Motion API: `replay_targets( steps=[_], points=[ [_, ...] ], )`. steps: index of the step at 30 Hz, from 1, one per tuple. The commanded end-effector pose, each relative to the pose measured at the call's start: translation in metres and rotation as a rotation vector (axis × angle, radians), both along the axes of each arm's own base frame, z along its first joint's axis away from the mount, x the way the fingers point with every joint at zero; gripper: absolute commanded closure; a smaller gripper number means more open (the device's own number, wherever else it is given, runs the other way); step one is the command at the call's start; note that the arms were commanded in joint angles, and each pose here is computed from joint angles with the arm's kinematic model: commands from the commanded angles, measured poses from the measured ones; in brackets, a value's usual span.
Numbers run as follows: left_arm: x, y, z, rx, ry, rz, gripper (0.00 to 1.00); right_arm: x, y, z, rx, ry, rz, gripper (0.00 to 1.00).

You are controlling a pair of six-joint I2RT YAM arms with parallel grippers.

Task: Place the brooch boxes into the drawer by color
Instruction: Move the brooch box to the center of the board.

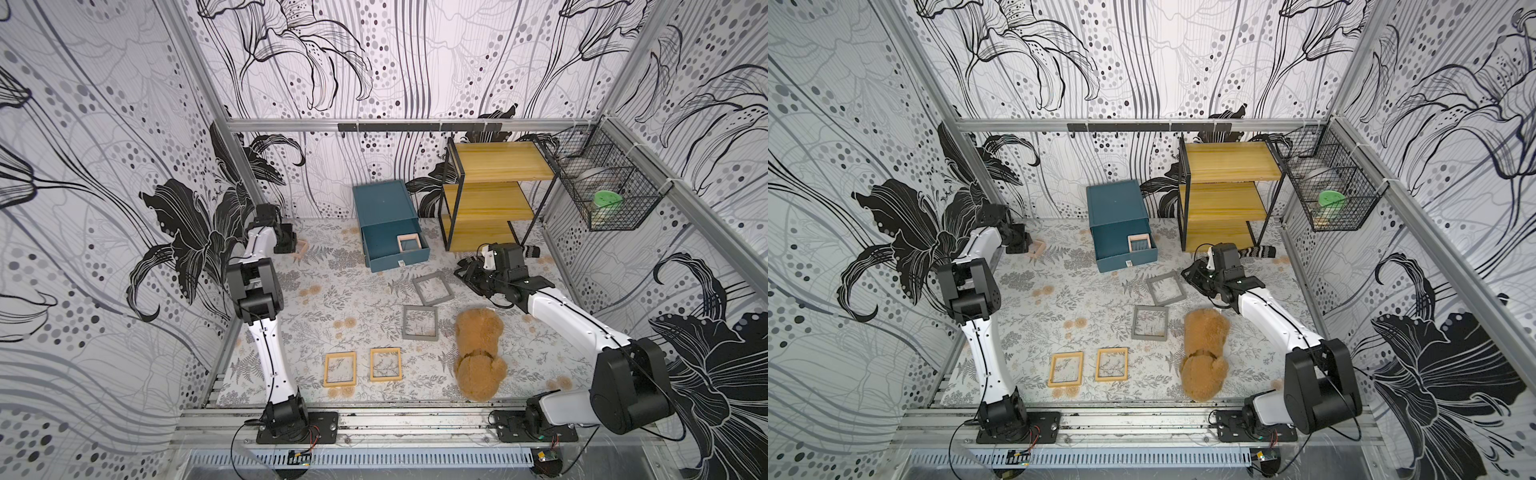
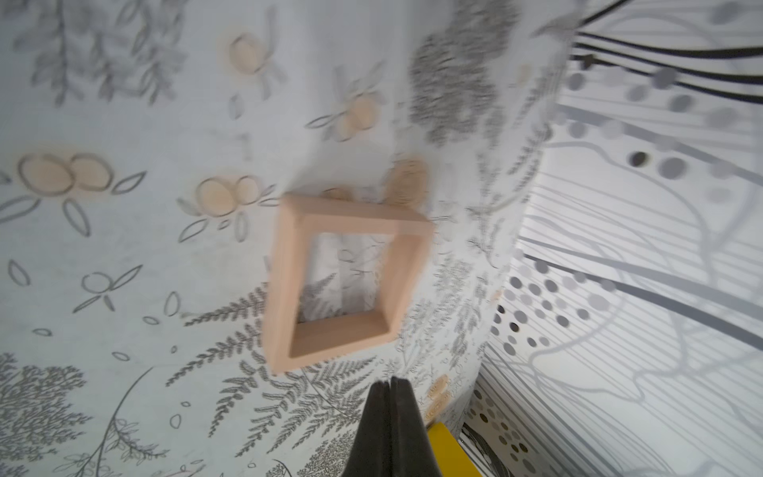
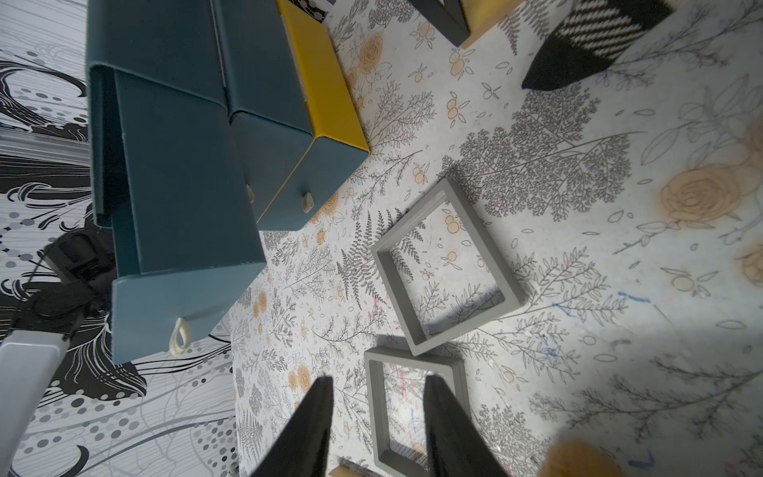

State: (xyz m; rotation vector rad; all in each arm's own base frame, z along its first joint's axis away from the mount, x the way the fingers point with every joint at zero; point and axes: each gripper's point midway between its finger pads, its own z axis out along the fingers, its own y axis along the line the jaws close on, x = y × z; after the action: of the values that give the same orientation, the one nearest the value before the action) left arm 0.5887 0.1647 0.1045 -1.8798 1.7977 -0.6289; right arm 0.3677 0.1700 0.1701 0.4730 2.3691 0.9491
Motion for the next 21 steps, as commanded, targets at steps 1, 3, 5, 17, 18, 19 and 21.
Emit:
replay_targets(
  steps=[1,3,5,17,18,19,21],
  points=[
    [-0.01,0.024,0.026,0.172,0.055,-0.011,0.68,0.002,0.001,0.014,0.006,-0.043,0.019,0.59],
    [-0.015,0.026,0.02,0.184,0.083,-0.002,0.48,0.0,0.0,0.014,0.002,-0.042,0.02,0.59],
    [-0.019,0.028,0.011,0.201,0.124,-0.016,0.38,-0.001,0.0,0.016,0.0,-0.045,0.02,0.59],
    [-0.042,0.027,-0.024,0.307,0.277,-0.143,0.39,-0.007,-0.004,0.021,-0.013,-0.052,0.018,0.59],
    [-0.043,0.026,-0.027,0.304,0.282,-0.148,0.39,-0.007,-0.004,0.021,-0.012,-0.053,0.017,0.59],
    [-0.043,0.025,-0.031,0.292,0.286,-0.158,0.41,-0.007,-0.004,0.02,-0.011,-0.051,0.018,0.59],
    [-0.044,0.022,-0.04,0.275,0.308,-0.169,0.45,-0.007,-0.003,0.021,-0.009,-0.052,0.018,0.59]
  ],
)
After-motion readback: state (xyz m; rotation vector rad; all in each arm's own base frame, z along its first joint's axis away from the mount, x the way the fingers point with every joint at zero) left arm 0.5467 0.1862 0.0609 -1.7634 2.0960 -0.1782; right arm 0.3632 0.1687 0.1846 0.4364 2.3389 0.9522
